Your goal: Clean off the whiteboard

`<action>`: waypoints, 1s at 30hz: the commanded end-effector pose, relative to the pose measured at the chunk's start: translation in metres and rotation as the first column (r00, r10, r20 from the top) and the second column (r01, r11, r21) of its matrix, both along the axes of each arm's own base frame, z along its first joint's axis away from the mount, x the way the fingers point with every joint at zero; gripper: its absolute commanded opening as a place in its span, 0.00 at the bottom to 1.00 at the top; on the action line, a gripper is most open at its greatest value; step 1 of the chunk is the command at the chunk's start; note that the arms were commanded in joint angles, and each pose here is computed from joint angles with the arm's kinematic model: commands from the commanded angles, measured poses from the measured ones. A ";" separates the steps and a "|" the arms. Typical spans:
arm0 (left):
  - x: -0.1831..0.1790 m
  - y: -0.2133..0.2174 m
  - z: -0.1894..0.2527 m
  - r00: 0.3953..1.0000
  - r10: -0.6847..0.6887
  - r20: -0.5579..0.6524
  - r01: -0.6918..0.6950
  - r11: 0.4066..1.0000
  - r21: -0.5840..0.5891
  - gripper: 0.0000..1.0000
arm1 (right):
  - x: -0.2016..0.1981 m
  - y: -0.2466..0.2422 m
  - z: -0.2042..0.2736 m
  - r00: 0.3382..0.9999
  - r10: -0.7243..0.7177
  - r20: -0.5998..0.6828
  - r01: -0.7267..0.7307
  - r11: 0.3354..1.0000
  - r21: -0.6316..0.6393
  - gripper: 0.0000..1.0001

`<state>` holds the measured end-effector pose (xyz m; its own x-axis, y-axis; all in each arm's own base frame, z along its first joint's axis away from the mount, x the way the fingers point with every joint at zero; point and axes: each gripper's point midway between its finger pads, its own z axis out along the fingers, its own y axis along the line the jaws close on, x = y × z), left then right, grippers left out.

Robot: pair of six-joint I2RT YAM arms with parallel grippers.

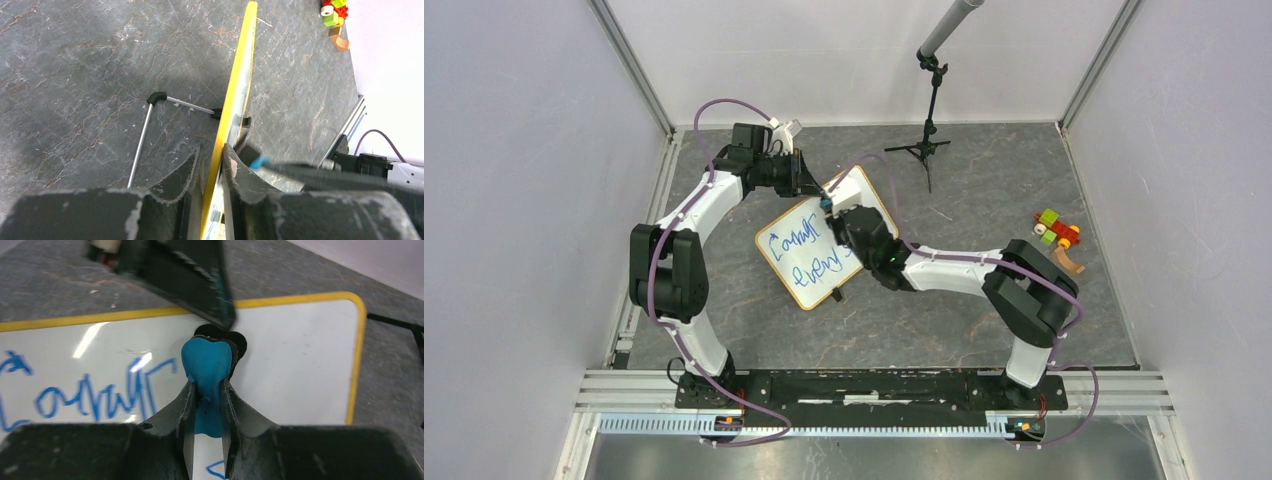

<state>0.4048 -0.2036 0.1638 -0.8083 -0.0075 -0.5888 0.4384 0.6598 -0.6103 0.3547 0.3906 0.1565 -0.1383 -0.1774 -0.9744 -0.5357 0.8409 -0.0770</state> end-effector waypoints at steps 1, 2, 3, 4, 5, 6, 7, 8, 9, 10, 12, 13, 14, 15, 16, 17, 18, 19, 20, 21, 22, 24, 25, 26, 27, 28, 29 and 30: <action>-0.010 -0.002 0.010 1.000 0.010 -0.028 -0.010 1.000 -0.016 0.23 | -0.008 0.031 -0.003 0.995 0.098 -0.014 -0.099 0.994 -0.051 0.25; -0.009 -0.002 0.012 1.000 0.010 -0.023 -0.010 1.000 -0.016 0.22 | -0.004 0.028 -0.005 0.997 0.072 -0.019 -0.073 0.996 -0.058 0.25; -0.009 -0.002 0.012 1.000 0.010 -0.023 -0.010 1.000 -0.015 0.22 | -0.001 0.022 -0.006 0.999 0.043 -0.023 -0.044 0.997 -0.067 0.24; -0.010 -0.002 0.012 1.000 0.010 -0.023 -0.010 1.000 -0.016 0.22 | 0.002 0.016 -0.008 0.999 0.021 -0.032 -0.023 0.997 -0.071 0.23; -0.010 -0.002 0.012 1.000 0.009 -0.021 -0.009 1.000 -0.017 0.21 | 0.005 0.009 -0.009 0.999 0.005 -0.043 -0.008 0.998 -0.068 0.23; -0.010 -0.002 0.013 1.000 0.010 -0.021 -0.010 1.000 -0.016 0.21 | 0.009 0.002 -0.009 0.998 -0.015 -0.054 0.012 0.998 -0.058 0.23; -0.010 -0.002 0.013 1.000 0.010 -0.020 -0.010 1.000 -0.017 0.21 | 0.011 -0.007 -0.013 0.997 -0.034 -0.072 0.031 0.998 -0.052 0.23; -0.010 -0.002 0.013 1.000 0.010 -0.019 -0.010 1.000 -0.016 0.21 | 0.017 -0.017 -0.016 0.994 -0.059 -0.087 0.055 0.997 -0.045 0.23; -0.010 -0.002 0.014 1.000 0.011 -0.019 -0.011 1.000 -0.017 0.21 | 0.021 -0.025 -0.018 0.992 -0.076 -0.104 0.073 0.997 -0.035 0.22; -0.010 -0.002 0.015 1.000 0.010 -0.017 -0.011 1.000 -0.018 0.21 | 0.026 -0.035 -0.023 0.988 -0.099 -0.121 0.095 0.995 -0.033 0.22; -0.010 -0.002 0.014 1.000 0.010 -0.018 -0.011 1.000 -0.018 0.21 | 0.033 -0.048 -0.028 0.981 -0.123 -0.151 0.121 0.992 -0.022 0.22; -0.010 -0.002 0.015 1.000 0.010 -0.016 -0.011 1.000 -0.018 0.21 | 0.035 -0.051 -0.030 0.979 -0.128 -0.158 0.126 0.992 -0.021 0.22; -0.010 -0.002 0.015 1.000 0.010 -0.018 -0.010 1.000 -0.018 0.21 | 0.036 -0.053 -0.031 0.978 -0.134 -0.159 0.131 0.991 -0.028 0.22; -0.010 -0.002 0.015 1.000 0.010 -0.017 -0.011 1.000 -0.018 0.21 | 0.036 -0.054 -0.031 0.979 -0.134 -0.156 0.131 0.991 -0.035 0.22; -0.010 -0.002 0.014 1.000 0.010 -0.020 -0.011 1.000 -0.018 0.20 | 0.035 -0.052 -0.031 0.979 -0.129 -0.157 0.125 0.992 -0.036 0.22; -0.010 -0.002 0.013 1.000 0.010 -0.022 -0.010 1.000 -0.019 0.20 | 0.034 -0.050 -0.032 0.980 -0.119 -0.159 0.115 0.993 -0.035 0.22; -0.010 -0.002 0.013 1.000 0.010 -0.021 -0.010 1.000 -0.019 0.20 | 0.032 -0.047 -0.032 0.981 -0.109 -0.159 0.105 0.994 -0.034 0.22; -0.010 -0.002 0.013 1.000 0.010 -0.022 -0.010 1.000 -0.019 0.20 | 0.029 -0.042 -0.031 0.984 -0.095 -0.152 0.091 0.995 -0.037 0.22; -0.010 -0.002 0.014 1.000 0.010 -0.021 -0.011 1.000 -0.019 0.20 | 0.027 -0.038 -0.030 0.986 -0.083 -0.144 0.077 0.996 -0.043 0.22; -0.011 -0.002 0.013 1.000 0.010 -0.022 -0.010 1.000 -0.019 0.20 | 0.022 -0.030 -0.028 0.989 -0.063 -0.133 0.057 0.997 -0.052 0.22; -0.010 -0.002 0.014 1.000 0.011 -0.021 -0.011 1.000 -0.019 0.20 | 0.017 -0.022 -0.026 0.992 -0.042 -0.120 0.035 0.998 -0.060 0.22; -0.010 -0.002 0.014 1.000 0.010 -0.022 -0.011 1.000 -0.019 0.19 | 0.003 0.000 -0.020 0.996 0.024 -0.081 -0.031 0.996 -0.083 0.22; -0.010 -0.002 0.014 1.000 0.011 -0.023 -0.011 1.000 -0.020 0.19 | -0.003 0.010 -0.018 0.996 0.057 -0.067 -0.063 0.994 -0.091 0.22; -0.011 -0.002 0.013 1.000 0.011 -0.025 -0.012 1.000 -0.021 0.18 | -0.013 0.022 -0.014 0.994 0.099 -0.051 -0.104 0.990 -0.093 0.22; -0.010 -0.002 0.013 1.000 0.012 -0.026 -0.013 1.000 -0.021 0.17 | -0.020 0.032 -0.013 0.990 0.135 -0.040 -0.138 0.986 -0.095 0.22; -0.010 -0.002 0.014 1.000 0.013 -0.027 -0.014 1.000 -0.021 0.16 | -0.029 0.042 -0.011 0.985 0.172 -0.034 -0.174 0.981 -0.090 0.22; -0.010 -0.002 0.013 0.999 0.015 -0.030 -0.015 1.000 -0.022 0.14 | -0.037 0.051 -0.010 0.977 0.213 -0.018 -0.213 0.972 -0.102 0.22; -0.010 -0.003 0.013 0.999 0.016 -0.033 -0.017 1.000 -0.023 0.12 | -0.043 0.057 -0.009 0.971 0.240 -0.008 -0.239 0.965 -0.108 0.22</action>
